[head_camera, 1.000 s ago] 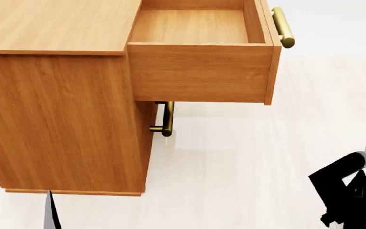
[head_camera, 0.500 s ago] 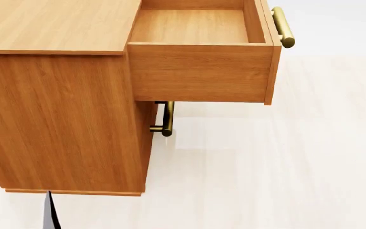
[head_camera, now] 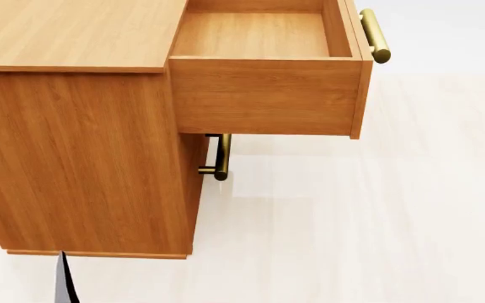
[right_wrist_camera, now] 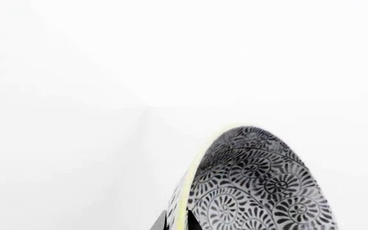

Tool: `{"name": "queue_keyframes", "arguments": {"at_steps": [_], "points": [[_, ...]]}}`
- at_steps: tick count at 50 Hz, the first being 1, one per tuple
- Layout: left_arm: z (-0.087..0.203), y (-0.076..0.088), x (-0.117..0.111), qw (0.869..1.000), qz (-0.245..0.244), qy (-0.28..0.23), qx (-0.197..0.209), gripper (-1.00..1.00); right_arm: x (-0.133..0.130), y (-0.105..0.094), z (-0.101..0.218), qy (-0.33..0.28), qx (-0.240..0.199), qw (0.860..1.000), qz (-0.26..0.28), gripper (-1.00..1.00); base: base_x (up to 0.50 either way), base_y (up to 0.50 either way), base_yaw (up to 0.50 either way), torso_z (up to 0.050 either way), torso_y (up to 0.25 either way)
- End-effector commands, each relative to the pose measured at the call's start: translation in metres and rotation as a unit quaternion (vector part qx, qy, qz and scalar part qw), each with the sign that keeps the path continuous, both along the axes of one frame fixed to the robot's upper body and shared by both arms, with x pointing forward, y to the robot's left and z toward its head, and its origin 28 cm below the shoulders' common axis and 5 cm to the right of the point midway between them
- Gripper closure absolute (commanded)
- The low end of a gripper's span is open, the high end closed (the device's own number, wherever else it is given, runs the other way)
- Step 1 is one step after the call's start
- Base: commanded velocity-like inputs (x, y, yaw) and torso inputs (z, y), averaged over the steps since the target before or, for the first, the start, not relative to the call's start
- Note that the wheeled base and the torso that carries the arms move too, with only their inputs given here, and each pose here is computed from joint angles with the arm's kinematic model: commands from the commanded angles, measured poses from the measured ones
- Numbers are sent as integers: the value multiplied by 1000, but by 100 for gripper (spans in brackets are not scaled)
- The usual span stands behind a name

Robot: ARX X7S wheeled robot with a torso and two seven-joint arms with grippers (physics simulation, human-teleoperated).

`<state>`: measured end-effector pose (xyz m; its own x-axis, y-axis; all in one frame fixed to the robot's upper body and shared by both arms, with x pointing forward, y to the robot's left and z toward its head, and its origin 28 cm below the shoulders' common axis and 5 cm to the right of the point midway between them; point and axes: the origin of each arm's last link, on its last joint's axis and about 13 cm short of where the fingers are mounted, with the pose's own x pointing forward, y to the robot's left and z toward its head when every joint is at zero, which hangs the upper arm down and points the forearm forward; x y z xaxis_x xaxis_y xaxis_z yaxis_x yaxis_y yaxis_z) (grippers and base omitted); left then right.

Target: Put the bowl on top of the cabinet.

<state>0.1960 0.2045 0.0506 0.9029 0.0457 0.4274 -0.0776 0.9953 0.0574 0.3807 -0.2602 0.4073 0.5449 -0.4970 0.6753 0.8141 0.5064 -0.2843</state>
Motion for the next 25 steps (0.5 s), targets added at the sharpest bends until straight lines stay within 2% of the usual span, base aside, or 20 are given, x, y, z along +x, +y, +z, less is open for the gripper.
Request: {"name": "queue_keyframes", "arguments": {"at_steps": [1, 6, 9, 11, 13, 14, 20, 25], "points": [[0, 1, 1, 1000, -2, -4, -5, -100, 10, 56, 53, -46, -60, 996, 47, 100, 0, 0, 0, 0, 0], [0, 1, 0, 1000, -3, -4, -8, -100, 15, 91, 60, -45, -91, 991, 88, 100, 0, 0, 0, 0, 0], [0, 2, 0, 1000, -3, -5, -9, -100, 13, 109, 69, -65, -84, 988, 113, 100, 0, 0, 0, 0, 0], [0, 2, -1, 1000, -3, -5, -12, -100, 6, 121, 87, -101, -78, 982, 138, 100, 0, 0, 0, 0, 0], [-1, 2, -1, 1000, -5, -4, -13, -100, 0, 127, 98, -110, -75, 980, 150, 100, 0, 0, 0, 0, 0], [-1, 2, -2, 1000, -6, -5, -13, -100, -1, 133, 101, -109, -97, 977, 153, 100, 0, 0, 0, 0, 15], [0, 1, -2, 1000, -8, -4, -14, -100, -11, 170, 118, -124, -155, 961, 192, 100, 0, 0, 0, 0, 0], [0, 2, -2, 1000, -9, -4, -17, -100, -26, 190, 137, -146, -177, 950, 213, 100, 0, 0, 0, 0, 0]]}}
